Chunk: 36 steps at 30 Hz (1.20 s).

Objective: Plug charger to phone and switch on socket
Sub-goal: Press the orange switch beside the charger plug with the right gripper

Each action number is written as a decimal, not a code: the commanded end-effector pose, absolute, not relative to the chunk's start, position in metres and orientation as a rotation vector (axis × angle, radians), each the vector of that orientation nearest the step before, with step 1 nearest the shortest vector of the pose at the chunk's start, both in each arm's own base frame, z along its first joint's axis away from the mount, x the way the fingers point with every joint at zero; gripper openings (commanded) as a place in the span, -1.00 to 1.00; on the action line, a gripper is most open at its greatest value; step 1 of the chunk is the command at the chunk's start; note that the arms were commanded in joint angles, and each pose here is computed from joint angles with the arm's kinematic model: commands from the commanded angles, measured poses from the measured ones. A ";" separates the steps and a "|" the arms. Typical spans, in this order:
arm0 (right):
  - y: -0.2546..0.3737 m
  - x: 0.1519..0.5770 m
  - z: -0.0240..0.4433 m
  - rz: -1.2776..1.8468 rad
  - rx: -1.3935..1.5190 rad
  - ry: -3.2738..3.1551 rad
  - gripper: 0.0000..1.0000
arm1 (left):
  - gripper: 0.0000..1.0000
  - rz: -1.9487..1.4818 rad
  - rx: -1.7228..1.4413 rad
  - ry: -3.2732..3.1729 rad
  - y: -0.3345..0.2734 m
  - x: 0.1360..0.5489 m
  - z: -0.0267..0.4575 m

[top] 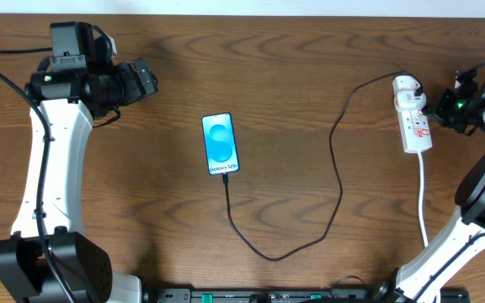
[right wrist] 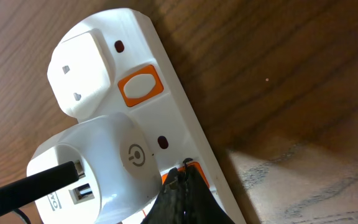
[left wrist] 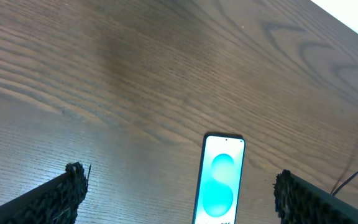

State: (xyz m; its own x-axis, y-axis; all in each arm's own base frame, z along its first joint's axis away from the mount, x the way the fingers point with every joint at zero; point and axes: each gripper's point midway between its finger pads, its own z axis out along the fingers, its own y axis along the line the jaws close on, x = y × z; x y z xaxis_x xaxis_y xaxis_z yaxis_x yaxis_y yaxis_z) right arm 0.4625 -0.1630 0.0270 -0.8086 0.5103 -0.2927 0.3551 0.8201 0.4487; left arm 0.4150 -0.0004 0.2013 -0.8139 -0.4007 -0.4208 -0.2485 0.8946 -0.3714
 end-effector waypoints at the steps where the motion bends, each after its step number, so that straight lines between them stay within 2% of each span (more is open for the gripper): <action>1: -0.153 0.465 0.023 0.553 0.608 2.615 -0.98 | 0.96 -0.399 -0.467 2.550 0.002 0.415 0.205; 13: -0.130 0.461 0.016 0.582 0.597 2.666 -0.98 | 0.96 -0.399 -0.467 2.550 0.002 0.415 0.205; 18: -0.122 0.449 0.002 0.614 0.697 2.695 -0.98 | 0.96 -0.399 -0.466 2.550 0.002 0.415 0.205; 25: -0.106 0.436 -0.016 0.637 0.692 2.739 -0.98 | 0.96 -0.399 -0.466 2.550 0.002 0.415 0.205; 36: -0.106 0.442 -0.015 0.615 0.698 2.722 -0.98 | 0.96 -0.399 -0.467 2.550 0.002 0.415 0.205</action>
State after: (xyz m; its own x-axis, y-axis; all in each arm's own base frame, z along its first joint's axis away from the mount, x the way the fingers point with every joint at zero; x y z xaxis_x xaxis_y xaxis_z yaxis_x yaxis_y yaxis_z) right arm 0.4566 -0.1516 0.0237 -0.8006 0.5280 -0.2832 0.3934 0.8198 0.4162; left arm 0.4150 -0.0004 0.2013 -0.8138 -0.4011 -0.4206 -0.2488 0.8945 -0.3715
